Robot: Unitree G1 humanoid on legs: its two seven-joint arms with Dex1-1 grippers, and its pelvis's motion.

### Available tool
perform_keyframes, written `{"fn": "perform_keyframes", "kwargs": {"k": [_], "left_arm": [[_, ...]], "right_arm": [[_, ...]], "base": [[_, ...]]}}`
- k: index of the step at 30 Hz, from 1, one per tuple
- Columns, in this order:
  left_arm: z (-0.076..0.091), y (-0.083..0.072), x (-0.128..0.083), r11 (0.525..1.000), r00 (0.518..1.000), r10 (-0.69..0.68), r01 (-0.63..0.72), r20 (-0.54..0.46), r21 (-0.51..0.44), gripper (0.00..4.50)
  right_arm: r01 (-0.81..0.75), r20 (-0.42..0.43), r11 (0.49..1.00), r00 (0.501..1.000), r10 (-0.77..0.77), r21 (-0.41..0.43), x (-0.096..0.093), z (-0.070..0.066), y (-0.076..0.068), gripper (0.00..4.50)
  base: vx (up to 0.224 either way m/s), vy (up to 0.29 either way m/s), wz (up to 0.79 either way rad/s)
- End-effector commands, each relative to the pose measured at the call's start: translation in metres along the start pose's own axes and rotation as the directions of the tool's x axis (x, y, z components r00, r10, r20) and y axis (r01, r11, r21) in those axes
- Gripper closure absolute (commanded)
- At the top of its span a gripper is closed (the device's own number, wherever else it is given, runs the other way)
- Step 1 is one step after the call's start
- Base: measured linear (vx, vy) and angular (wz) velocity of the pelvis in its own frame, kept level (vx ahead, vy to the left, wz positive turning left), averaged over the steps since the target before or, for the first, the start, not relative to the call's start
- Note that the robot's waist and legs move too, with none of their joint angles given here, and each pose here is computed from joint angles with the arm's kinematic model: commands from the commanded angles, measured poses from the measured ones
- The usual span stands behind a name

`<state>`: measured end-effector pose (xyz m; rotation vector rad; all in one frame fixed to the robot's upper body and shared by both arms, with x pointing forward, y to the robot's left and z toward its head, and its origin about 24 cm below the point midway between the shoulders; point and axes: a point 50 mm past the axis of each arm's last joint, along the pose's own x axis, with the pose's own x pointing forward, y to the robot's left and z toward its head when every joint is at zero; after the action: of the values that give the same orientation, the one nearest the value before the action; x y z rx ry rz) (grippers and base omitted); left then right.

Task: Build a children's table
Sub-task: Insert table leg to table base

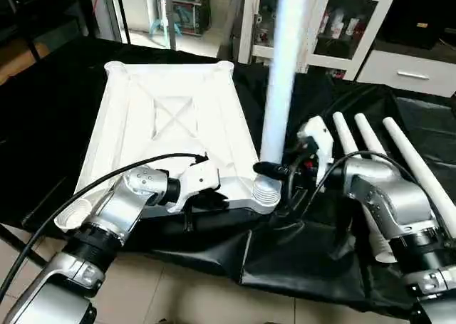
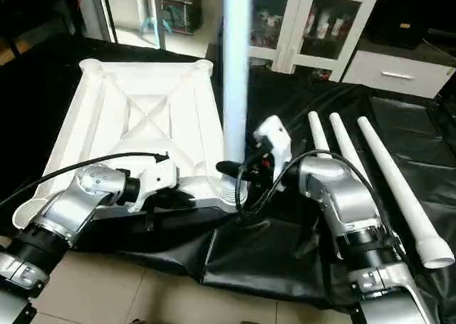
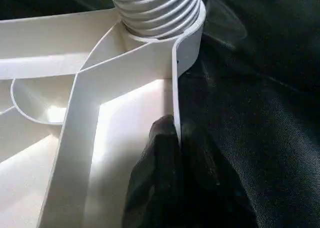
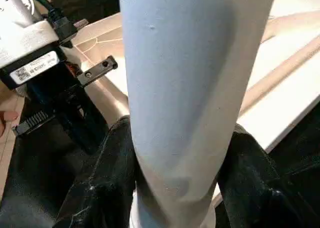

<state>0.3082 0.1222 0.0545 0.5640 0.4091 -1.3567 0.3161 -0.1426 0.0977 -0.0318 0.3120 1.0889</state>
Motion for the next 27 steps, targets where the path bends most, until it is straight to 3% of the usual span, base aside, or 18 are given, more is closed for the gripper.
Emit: {"fn": "perform_keyframes", "kwargs": {"k": [1, 14, 27], "left_arm": [[-0.008, -0.016, 0.015, 0.994, 0.993, -0.108, 0.108, -0.041, -0.009, 4.47], [-0.009, -0.015, 0.014, 0.995, 0.994, -0.102, 0.102, -0.048, -0.011, 4.47], [-0.009, -0.013, 0.013, 0.995, 0.994, -0.094, 0.094, -0.049, -0.017, 4.47]], "right_arm": [[-0.043, -0.048, 0.999, 0.998, 0.044, 0.013, 0.006, -0.006, 0.005, 2.66], [0.040, -0.016, 0.998, 0.999, -0.040, 0.054, -0.002, -0.016, -0.001, 2.66], [0.129, 0.007, 0.975, 0.991, -0.132, 0.181, -0.021, -0.046, 0.002, 2.66]], "base": [[0.000, 0.000, 0.00], [0.000, 0.000, 0.00], [0.000, 0.000, 0.00]]}}
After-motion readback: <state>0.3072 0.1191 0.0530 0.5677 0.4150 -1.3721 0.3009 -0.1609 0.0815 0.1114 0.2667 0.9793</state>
